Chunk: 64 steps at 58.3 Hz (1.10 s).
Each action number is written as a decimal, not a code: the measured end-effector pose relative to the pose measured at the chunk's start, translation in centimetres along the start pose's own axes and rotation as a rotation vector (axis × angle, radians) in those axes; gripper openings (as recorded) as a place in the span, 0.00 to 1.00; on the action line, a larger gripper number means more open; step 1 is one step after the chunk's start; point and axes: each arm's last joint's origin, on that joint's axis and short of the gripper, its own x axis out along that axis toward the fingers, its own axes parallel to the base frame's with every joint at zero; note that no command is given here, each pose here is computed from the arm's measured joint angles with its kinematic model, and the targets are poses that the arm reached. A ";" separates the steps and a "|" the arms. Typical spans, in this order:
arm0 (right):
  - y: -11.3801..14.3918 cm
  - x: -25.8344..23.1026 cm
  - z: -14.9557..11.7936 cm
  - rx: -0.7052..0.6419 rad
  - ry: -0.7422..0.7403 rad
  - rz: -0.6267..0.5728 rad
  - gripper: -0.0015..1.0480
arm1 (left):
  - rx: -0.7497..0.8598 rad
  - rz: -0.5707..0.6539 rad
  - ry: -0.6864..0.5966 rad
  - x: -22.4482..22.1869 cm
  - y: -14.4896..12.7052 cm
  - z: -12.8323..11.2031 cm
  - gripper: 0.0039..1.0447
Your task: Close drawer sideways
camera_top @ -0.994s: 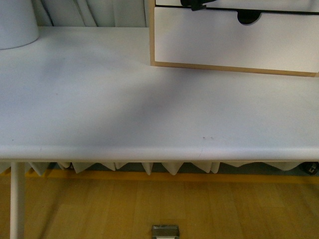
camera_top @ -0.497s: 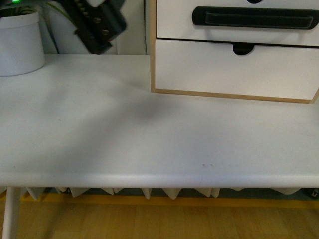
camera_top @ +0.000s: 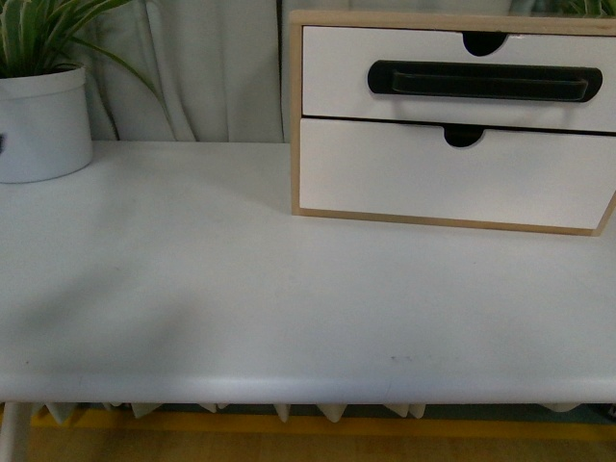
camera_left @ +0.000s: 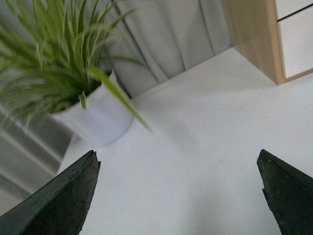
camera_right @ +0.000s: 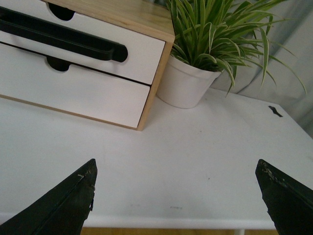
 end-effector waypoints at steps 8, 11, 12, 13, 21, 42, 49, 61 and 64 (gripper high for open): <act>-0.1 -0.9 -0.2 0.041 -0.041 -0.020 0.91 | -0.136 0.011 0.044 -1.2 0.3 -0.7 0.94; -0.1 -0.9 -0.3 0.045 -0.041 -0.019 0.91 | -0.158 0.010 0.039 -1.3 0.3 -0.7 0.94; -0.1 -0.9 -0.3 0.047 -0.042 -0.018 0.91 | -0.164 0.009 0.040 -1.3 0.3 -0.7 0.94; -0.1 -0.9 -0.3 0.047 -0.041 -0.018 0.91 | -0.168 0.009 0.041 -1.3 0.3 -0.7 0.94; -0.2 -1.3 -0.6 0.124 -0.077 0.061 0.82 | -0.315 0.037 0.016 -1.6 0.4 -0.9 0.79; 0.7 -1.4 -4.3 0.263 -0.094 0.116 0.20 | -0.482 0.052 0.012 -3.6 1.0 -3.3 0.16; 1.0 -1.4 -5.2 0.267 -0.096 0.115 0.01 | -0.490 0.048 0.011 -4.2 0.8 -3.7 0.04; 1.2 -1.3 -6.1 0.267 -0.094 0.115 0.01 | -0.493 0.050 0.002 -4.8 0.3 -4.4 0.04; 1.3 -1.3 -6.2 0.268 -0.097 0.115 0.01 | -0.493 0.053 -0.002 -4.9 0.4 -4.3 0.04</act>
